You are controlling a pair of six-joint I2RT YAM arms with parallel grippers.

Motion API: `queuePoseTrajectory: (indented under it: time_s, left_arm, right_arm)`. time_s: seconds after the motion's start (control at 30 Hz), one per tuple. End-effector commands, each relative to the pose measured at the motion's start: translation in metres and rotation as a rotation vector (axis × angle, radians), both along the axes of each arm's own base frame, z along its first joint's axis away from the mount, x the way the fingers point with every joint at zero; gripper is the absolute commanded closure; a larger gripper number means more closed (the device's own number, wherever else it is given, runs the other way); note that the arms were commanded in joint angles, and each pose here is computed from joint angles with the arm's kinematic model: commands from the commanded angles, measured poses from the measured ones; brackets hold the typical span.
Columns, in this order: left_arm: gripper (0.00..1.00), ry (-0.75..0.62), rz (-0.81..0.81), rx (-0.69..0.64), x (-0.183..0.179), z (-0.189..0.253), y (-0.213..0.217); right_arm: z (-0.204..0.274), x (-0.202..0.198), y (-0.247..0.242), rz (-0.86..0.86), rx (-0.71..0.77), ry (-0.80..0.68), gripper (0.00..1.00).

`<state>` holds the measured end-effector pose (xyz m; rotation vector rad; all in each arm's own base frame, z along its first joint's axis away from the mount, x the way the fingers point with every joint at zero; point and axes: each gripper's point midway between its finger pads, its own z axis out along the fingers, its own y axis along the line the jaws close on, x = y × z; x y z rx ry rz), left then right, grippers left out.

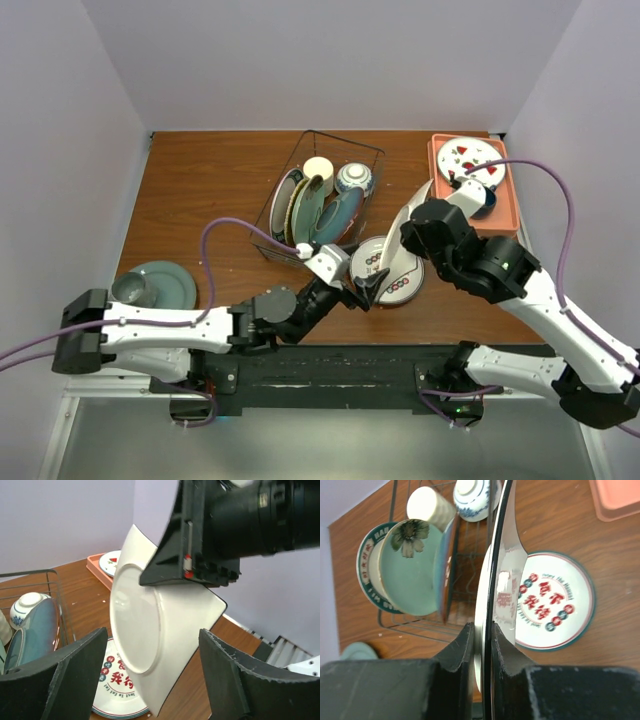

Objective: Load the mixed dishes into the dish rack

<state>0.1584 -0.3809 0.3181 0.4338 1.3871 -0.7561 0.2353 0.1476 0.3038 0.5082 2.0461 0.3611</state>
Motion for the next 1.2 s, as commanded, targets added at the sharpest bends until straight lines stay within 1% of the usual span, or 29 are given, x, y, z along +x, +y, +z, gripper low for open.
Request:
queuePoseTrajectory:
  time_s: [0.0,0.07,0.1,0.13,0.17,0.2,0.23,0.33,0.4,0.57,0.6,0.8,0.97,1.17]
  left_arm:
    - [0.20,0.058,0.014,-0.046,0.003,0.026,0.022]
    - [0.18,0.086,0.066,-0.063,0.017,0.029,0.038]
    - [0.18,0.104,0.085,-0.024,0.024,0.020,0.042]
    - [0.18,0.133,0.066,-0.035,0.028,0.021,0.040]
    - [0.18,0.153,0.101,-0.019,0.048,0.016,0.046]
    - [0.18,0.182,0.107,0.035,0.055,0.003,0.046]
    - [0.18,0.194,0.121,0.060,0.068,0.001,0.043]
    - [0.17,0.229,0.148,0.197,0.086,-0.021,0.026]
    - [0.18,0.263,0.185,0.265,0.098,-0.038,0.017]
    - [0.19,0.304,0.275,0.332,0.131,-0.068,0.015]
    - [0.19,0.315,0.296,0.362,0.138,-0.077,0.012]
    - [0.21,0.325,0.407,0.477,0.163,-0.106,0.019]
    - [0.24,0.356,0.503,0.506,0.182,-0.120,0.042]
    - [0.27,0.408,0.572,0.449,0.195,-0.116,0.073]
  right_arm:
    - [0.071,0.006,-0.025,-0.059,0.055,-0.217,1.00]
    - [0.077,0.003,-0.029,-0.050,0.054,-0.243,1.00]
    - [0.078,0.003,-0.029,-0.045,0.054,-0.248,1.00]
    - [0.080,0.002,-0.030,-0.041,0.056,-0.257,1.00]
    - [0.078,0.002,-0.030,-0.039,0.054,-0.256,1.00]
    - [0.077,0.001,-0.029,-0.027,0.053,-0.254,1.00]
    - [0.078,0.001,-0.027,-0.021,0.057,-0.257,1.00]
    - [0.079,0.000,-0.021,0.022,0.064,-0.270,1.00]
    - [0.088,0.000,-0.009,0.099,0.062,-0.303,1.00]
    - [0.096,-0.003,-0.005,0.149,0.063,-0.334,1.00]
    - [0.096,-0.003,-0.004,0.155,0.063,-0.335,1.00]
    - [0.099,-0.006,-0.002,0.170,0.087,-0.341,1.00]
    - [0.102,-0.007,0.001,0.184,0.112,-0.353,1.00]
    - [0.097,0.001,0.018,0.204,0.134,-0.347,1.00]
